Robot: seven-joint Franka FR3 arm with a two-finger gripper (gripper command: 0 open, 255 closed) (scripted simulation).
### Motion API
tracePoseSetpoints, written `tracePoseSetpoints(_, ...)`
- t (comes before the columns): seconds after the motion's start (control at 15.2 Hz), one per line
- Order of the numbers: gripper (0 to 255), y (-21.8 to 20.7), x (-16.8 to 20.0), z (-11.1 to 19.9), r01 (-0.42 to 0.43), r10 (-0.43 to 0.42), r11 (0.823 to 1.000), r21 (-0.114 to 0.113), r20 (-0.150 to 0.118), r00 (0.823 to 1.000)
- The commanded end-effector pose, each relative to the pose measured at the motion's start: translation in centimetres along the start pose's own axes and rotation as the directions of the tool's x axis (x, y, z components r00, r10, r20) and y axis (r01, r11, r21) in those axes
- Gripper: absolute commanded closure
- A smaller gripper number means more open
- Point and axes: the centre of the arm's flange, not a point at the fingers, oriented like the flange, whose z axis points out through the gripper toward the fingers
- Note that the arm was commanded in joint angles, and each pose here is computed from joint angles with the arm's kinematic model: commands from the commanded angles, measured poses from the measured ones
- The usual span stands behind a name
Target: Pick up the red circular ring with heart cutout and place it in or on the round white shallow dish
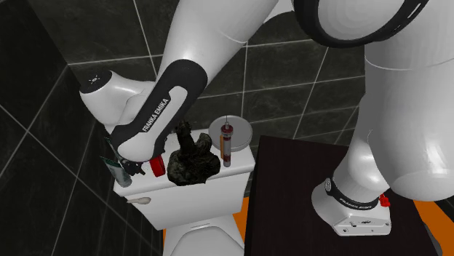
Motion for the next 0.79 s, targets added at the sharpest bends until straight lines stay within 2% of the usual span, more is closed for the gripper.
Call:
tracePoseSetpoints(0.0, 0, -0.3, 0.5, 0.9, -0.004, 0.004, 1.0, -0.002, -0.001, 1.0)
tracePoseSetpoints(0.4, 0, -0.3, 0.5, 4.4, -0.004, 0.004, 1.0, -0.002, -0.001, 1.0)
tracePoseSetpoints(0.73, 0, -0.3, 0.5, 4.4, -0.004, 0.004, 1.0, -0.002, -0.001, 1.0)
